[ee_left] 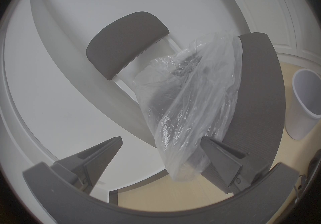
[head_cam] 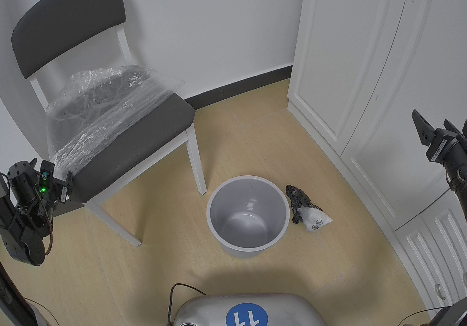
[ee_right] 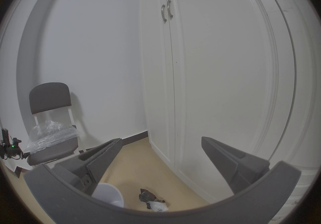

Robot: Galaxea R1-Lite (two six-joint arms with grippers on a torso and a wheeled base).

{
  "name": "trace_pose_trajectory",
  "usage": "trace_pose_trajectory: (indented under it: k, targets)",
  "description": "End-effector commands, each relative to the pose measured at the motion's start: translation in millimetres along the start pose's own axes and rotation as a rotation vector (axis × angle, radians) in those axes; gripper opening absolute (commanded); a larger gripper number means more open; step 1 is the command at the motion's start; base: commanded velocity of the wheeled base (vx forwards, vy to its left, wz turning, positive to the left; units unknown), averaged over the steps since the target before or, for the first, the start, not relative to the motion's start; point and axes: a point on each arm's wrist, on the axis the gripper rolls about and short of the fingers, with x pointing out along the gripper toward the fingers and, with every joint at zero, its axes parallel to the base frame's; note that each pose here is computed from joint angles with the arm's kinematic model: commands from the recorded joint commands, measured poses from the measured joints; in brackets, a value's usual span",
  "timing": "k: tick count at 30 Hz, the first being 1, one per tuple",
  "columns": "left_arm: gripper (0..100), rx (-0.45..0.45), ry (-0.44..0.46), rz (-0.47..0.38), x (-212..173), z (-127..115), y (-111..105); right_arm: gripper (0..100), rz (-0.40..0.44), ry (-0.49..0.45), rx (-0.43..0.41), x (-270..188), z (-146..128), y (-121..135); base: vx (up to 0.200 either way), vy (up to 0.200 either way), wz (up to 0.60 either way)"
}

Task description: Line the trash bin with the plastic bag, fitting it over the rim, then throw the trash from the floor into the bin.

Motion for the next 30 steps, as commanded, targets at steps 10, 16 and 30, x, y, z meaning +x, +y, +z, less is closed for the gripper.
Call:
trace_pose_trajectory:
  k: [10,16,30]
  targets:
    - [100,-0.015,-0.015,0.067,14.8,1.7,13.2,100,-0.005,-0.004,0.0,0.0,0.6,-1.7,0.0,0.0,0.0]
    - [100,-0.022,-0.025,0.098,21.0,3.2,20.0,100,-0.005,-0.004,0.0,0.0,0.6,-1.7,0.0,0.0,0.0]
    - [100,-0.036,-0.049,0.106,25.9,8.0,20.9,100,-0.005,-0.002,-0.001,0.2,0.2,-1.6,0.0,0.0,0.0]
